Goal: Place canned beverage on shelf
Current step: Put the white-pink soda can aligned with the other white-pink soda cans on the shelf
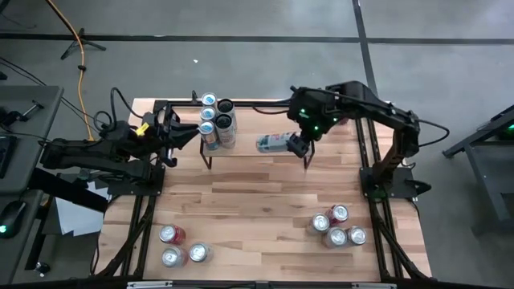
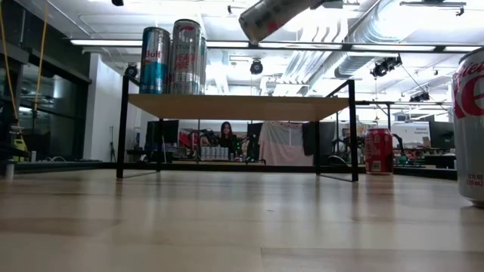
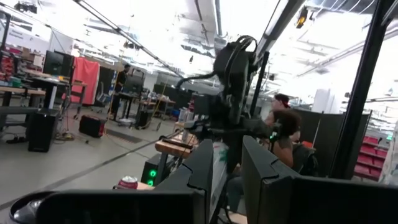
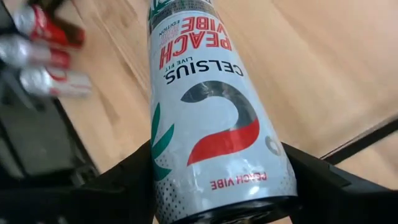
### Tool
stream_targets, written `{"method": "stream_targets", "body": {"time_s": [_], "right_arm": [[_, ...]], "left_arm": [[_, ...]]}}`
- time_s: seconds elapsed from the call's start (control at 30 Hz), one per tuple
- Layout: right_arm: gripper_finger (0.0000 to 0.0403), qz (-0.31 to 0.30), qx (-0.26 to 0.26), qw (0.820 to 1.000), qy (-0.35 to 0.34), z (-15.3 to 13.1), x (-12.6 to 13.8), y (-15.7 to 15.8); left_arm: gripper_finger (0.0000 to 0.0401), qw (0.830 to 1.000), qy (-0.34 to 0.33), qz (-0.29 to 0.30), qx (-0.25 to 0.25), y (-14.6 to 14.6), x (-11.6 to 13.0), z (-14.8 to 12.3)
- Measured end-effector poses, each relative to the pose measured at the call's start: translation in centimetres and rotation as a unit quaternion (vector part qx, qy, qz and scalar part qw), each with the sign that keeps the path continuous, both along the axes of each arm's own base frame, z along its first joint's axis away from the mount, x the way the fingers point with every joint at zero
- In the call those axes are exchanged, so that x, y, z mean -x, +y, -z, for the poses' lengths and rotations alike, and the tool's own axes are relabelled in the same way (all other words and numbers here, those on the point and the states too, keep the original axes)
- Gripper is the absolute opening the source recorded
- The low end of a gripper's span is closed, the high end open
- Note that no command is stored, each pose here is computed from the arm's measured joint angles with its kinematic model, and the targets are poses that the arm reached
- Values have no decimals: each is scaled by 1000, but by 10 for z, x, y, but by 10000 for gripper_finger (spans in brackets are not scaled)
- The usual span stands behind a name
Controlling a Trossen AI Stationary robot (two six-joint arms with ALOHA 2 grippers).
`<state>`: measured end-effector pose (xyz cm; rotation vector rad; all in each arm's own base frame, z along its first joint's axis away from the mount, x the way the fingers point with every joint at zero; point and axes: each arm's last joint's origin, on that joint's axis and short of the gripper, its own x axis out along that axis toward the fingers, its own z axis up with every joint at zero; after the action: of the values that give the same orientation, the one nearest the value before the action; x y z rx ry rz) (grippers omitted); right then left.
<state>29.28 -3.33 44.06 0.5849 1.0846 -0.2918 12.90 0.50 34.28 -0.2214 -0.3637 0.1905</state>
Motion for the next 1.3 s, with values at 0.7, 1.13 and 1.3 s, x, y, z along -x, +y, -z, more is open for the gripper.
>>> {"method": "stream_targets", "body": {"time_s": [0.7,1.13,1.3], "right_arm": [[250,-186,106,977,-10,0,1,-10],[250,-187,105,976,-24,0,-3,-3],[250,-201,108,973,-25,0,-3,2]], "left_arm": [[281,938,346,5,-28,1,-122,-78],[352,891,449,62,-32,15,-192,-58],[352,879,473,65,-24,21,-211,-39]]}}
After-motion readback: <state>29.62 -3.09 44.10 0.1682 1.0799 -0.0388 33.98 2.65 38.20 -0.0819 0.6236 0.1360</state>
